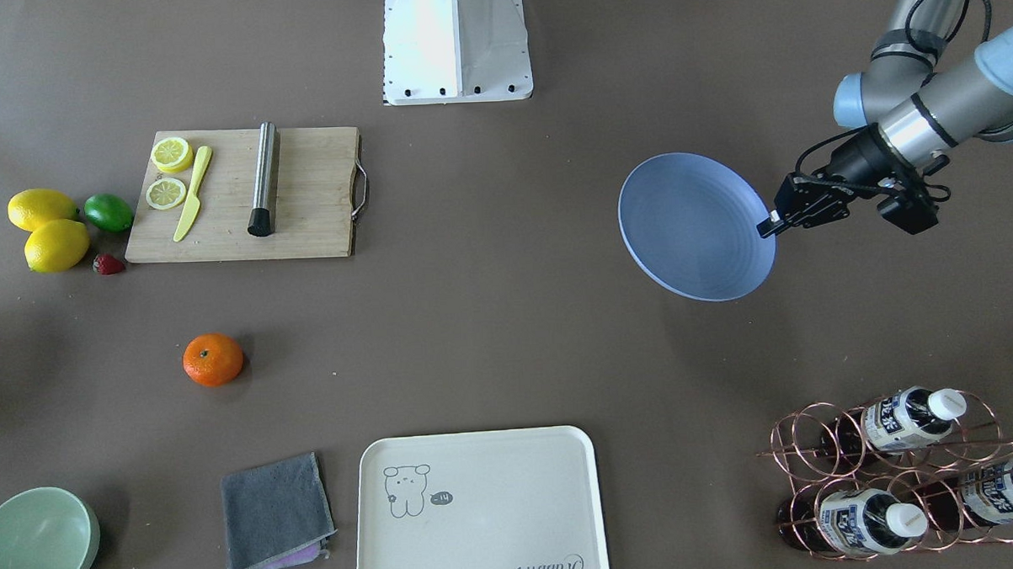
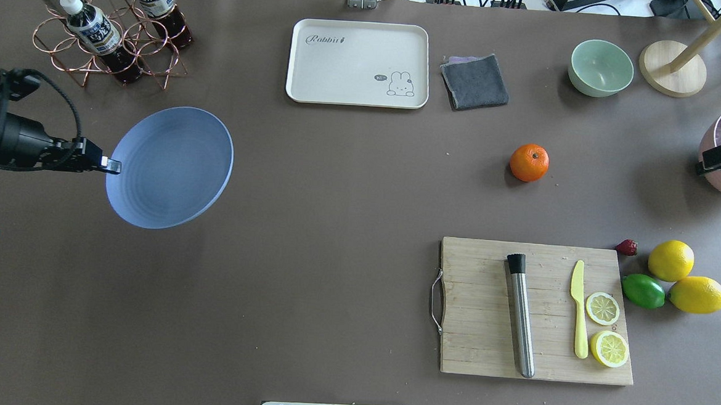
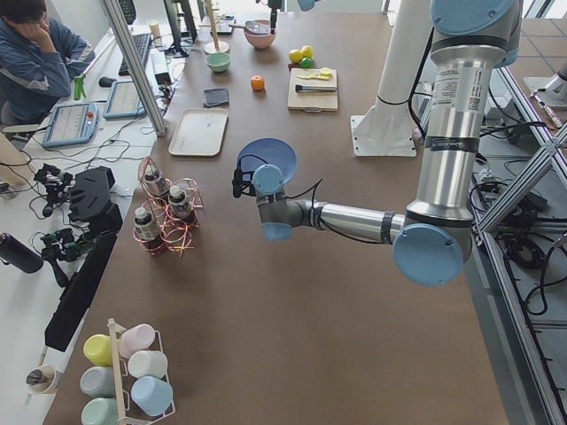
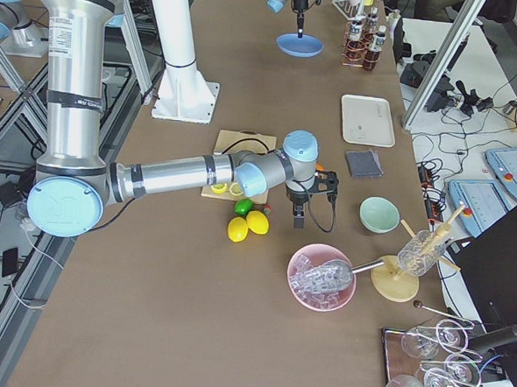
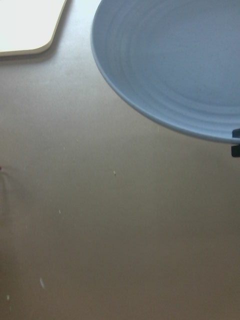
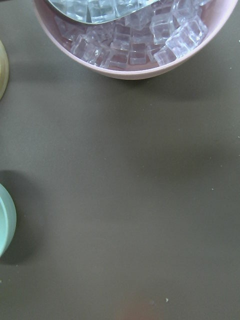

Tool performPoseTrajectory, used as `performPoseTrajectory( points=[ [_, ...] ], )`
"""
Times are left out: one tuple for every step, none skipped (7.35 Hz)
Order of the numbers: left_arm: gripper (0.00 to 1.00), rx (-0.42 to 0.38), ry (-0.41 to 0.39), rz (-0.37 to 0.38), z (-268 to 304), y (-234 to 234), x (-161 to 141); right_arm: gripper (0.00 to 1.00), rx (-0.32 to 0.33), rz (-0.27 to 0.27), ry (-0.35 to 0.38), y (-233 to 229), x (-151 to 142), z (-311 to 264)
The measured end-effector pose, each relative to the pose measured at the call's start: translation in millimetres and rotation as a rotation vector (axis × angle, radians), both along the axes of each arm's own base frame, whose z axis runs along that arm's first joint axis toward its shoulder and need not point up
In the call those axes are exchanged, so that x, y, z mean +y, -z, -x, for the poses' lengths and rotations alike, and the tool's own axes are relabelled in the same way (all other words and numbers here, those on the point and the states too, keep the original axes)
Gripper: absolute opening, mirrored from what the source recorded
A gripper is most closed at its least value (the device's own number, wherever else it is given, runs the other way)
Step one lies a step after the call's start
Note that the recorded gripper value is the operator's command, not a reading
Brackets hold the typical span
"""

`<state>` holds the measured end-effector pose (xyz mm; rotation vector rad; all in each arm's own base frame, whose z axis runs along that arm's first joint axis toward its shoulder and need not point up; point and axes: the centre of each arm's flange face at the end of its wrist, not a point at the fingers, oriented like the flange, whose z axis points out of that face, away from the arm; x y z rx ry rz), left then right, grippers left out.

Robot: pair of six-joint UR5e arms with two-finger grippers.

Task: Pick orange to plate
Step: 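Push the blue plate with the left gripper toward the table centre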

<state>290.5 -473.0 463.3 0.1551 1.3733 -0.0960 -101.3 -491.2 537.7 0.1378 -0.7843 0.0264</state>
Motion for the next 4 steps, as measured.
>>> performPoseTrajectory(
  points=[
    [0.00,-0.037,0.025,0.010,-60,34,-4,1.00,0.000,0.000,0.000,0,0,0],
    [0.00,-0.078,0.037,0.012,-120,66,3,1.00,0.001,0.000,0.000,-1,0,0],
    [0.00,-0.106,0.042,0.011,-175,101,18,1.00,0.001,0.001,0.000,-1,1,0],
    [0.00,-0.122,0.047,0.017,-214,133,31,1.00,0.001,0.001,0.000,-1,1,0]
  ],
)
